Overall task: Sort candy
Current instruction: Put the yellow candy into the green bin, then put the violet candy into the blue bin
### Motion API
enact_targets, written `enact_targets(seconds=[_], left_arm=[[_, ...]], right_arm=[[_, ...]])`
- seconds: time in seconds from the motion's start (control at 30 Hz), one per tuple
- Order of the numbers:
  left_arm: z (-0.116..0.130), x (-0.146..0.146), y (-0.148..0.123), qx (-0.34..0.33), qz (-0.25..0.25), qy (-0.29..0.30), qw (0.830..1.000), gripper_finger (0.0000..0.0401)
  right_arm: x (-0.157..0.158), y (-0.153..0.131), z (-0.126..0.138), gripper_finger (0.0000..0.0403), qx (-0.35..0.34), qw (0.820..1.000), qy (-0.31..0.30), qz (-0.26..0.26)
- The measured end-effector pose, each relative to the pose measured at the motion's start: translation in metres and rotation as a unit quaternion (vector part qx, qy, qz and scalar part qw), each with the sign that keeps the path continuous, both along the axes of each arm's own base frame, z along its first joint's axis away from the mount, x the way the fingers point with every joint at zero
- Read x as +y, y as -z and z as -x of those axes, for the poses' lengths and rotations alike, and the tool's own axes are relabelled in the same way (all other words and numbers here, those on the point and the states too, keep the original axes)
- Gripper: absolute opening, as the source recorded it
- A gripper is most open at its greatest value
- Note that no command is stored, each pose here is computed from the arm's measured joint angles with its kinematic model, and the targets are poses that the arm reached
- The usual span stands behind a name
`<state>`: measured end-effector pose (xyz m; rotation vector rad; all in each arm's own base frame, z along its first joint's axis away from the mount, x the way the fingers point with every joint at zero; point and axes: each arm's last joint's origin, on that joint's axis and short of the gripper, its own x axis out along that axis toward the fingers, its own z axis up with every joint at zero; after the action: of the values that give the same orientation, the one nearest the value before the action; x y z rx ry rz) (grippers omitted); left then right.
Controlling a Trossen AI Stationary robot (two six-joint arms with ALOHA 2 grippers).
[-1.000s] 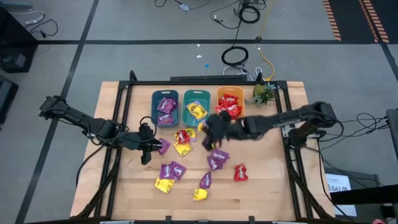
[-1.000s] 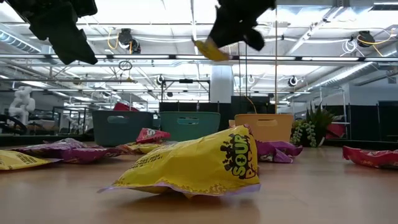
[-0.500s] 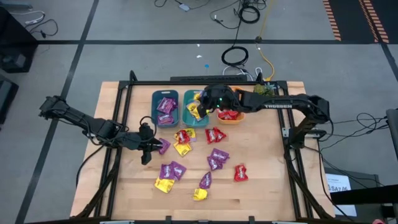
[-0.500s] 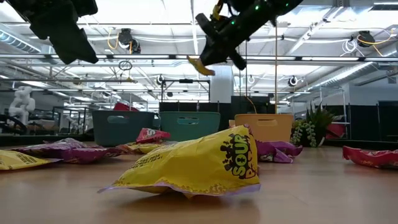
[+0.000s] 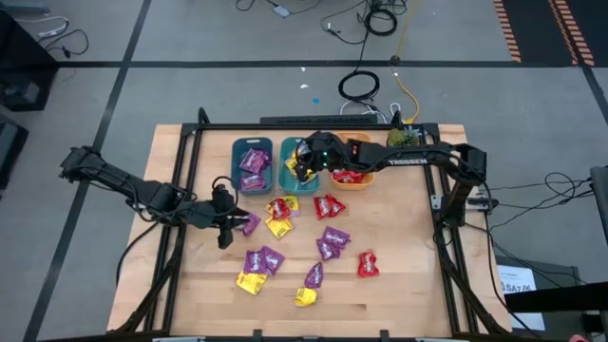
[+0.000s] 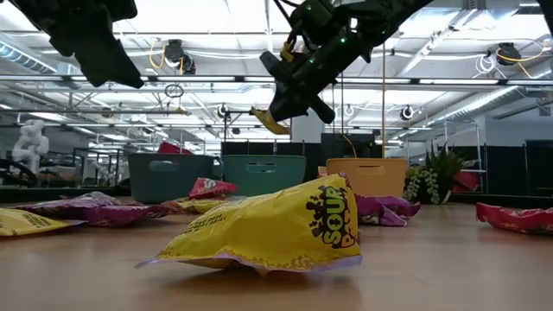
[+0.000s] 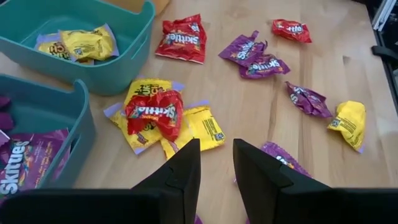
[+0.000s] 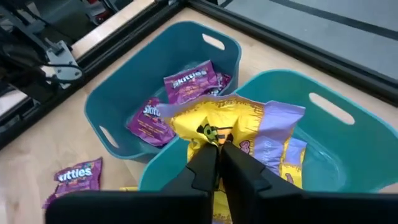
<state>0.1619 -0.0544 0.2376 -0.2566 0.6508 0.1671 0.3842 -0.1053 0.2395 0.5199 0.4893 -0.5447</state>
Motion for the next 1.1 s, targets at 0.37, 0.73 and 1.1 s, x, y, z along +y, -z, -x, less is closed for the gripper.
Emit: enact_targets(seconds=[0.37, 0.73, 1.1], left_arm=[[0.002, 0.001, 0.002, 0.012, -0.006, -0.001, 1.000, 0.0140], [0.002, 0.001, 0.002, 0.013, -0.009, -0.004, 1.000, 0.0222], [-0.001, -0.001, -0.002, -0.012, 0.020, -0.009, 1.000, 0.0223]], right_arm=[[-0.002, -0.001, 0.000, 0.0113, -0.004, 1.000, 0.003, 0.000], [0.005, -0.005, 0.001, 0.0181, -0.020, 0.993, -0.093, -0.063], [0.028, -0.011, 0.019, 0.0180, 0.047, 0.982, -0.123, -0.134]])
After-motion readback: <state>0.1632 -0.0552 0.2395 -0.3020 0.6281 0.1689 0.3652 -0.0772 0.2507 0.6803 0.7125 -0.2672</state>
